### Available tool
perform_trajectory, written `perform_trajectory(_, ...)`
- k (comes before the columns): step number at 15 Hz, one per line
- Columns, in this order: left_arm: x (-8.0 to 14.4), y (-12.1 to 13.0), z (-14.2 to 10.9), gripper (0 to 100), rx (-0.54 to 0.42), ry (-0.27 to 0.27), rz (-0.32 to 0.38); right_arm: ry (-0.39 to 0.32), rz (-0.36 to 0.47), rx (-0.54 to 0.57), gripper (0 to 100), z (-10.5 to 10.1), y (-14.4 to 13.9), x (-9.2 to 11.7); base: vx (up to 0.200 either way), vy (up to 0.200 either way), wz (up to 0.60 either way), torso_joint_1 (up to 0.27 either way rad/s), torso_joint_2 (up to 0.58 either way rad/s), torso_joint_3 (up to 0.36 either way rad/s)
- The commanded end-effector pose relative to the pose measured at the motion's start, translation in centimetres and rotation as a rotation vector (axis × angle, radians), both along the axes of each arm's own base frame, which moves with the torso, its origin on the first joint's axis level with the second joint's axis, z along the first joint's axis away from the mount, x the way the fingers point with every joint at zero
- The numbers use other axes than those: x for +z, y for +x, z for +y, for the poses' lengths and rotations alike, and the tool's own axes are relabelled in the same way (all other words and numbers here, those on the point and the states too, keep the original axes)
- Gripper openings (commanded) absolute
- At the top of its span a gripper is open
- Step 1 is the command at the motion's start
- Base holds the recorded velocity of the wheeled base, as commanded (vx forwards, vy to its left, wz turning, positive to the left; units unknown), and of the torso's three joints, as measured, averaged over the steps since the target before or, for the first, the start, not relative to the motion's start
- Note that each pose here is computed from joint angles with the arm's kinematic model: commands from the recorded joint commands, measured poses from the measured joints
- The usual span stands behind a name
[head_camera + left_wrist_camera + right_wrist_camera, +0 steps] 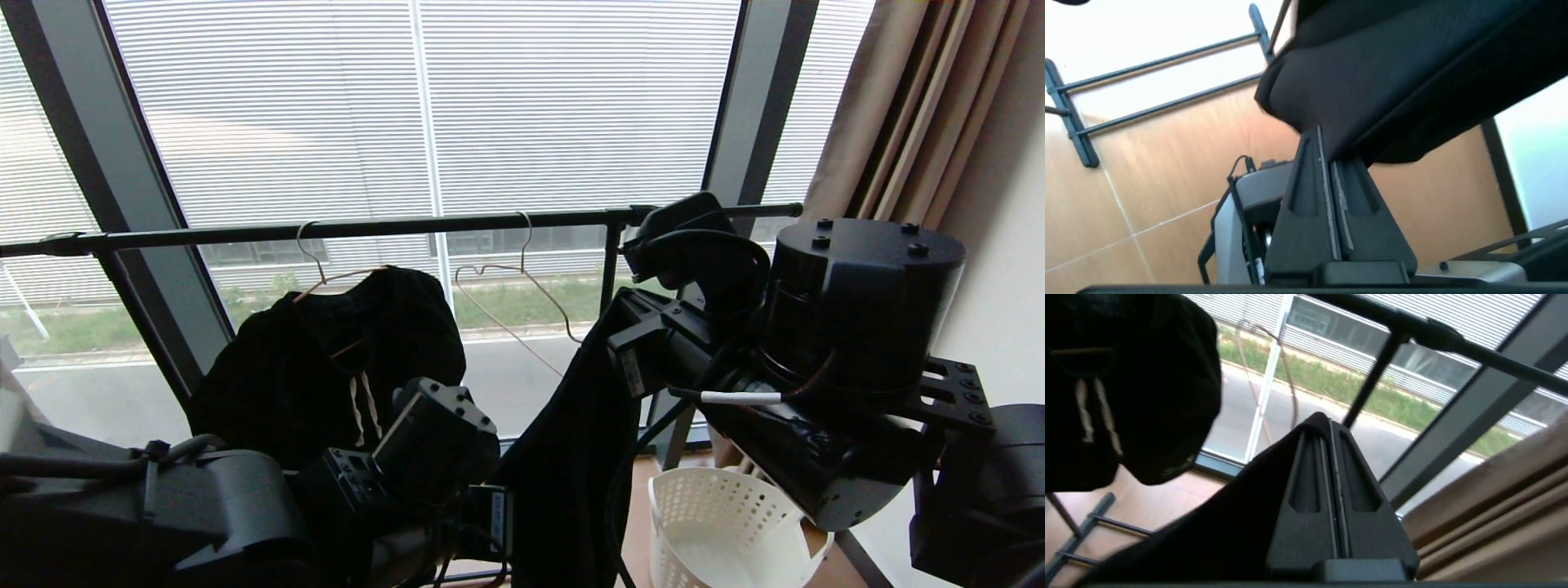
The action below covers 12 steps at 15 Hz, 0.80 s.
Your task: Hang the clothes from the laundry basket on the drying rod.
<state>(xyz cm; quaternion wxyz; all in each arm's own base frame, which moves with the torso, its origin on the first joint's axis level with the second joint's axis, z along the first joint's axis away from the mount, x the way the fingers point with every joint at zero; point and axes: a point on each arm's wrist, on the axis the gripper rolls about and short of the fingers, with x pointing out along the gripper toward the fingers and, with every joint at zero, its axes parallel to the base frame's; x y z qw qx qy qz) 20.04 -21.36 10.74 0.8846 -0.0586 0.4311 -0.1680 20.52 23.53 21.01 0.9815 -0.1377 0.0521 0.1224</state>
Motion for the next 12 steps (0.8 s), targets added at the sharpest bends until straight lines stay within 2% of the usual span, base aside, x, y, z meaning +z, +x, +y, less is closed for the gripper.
perform_trajectory(1,1.6,0.2,0.4,0,0.011,-0.042,-0.041,-0.014,0.009,-0.006,0,-0.8,-0.4,-0.2,0.000,0.000,0.00,0.000,0.00,0.000)
perform_trajectory(5,1.8,1.2,1.1,0,0.022,-0.030,-0.057,-0.054,0.050,-0.005,0,-1.5,-1.0,-1.3,0.000,0.000,0.00,0.000,0.00,0.000)
perform_trajectory(9,3.1,2.2,1.1,0,-0.005,-0.036,-0.111,-0.085,0.103,-0.011,0,-2.5,-1.8,-3.4,0.000,0.000,0.00,0.000,0.00,0.000)
perform_trajectory(12,3.8,2.5,0.6,0,-0.021,-0.045,-0.139,-0.078,0.137,-0.020,0,-2.6,-1.9,-4.5,0.000,0.000,0.00,0.000,0.00,0.000)
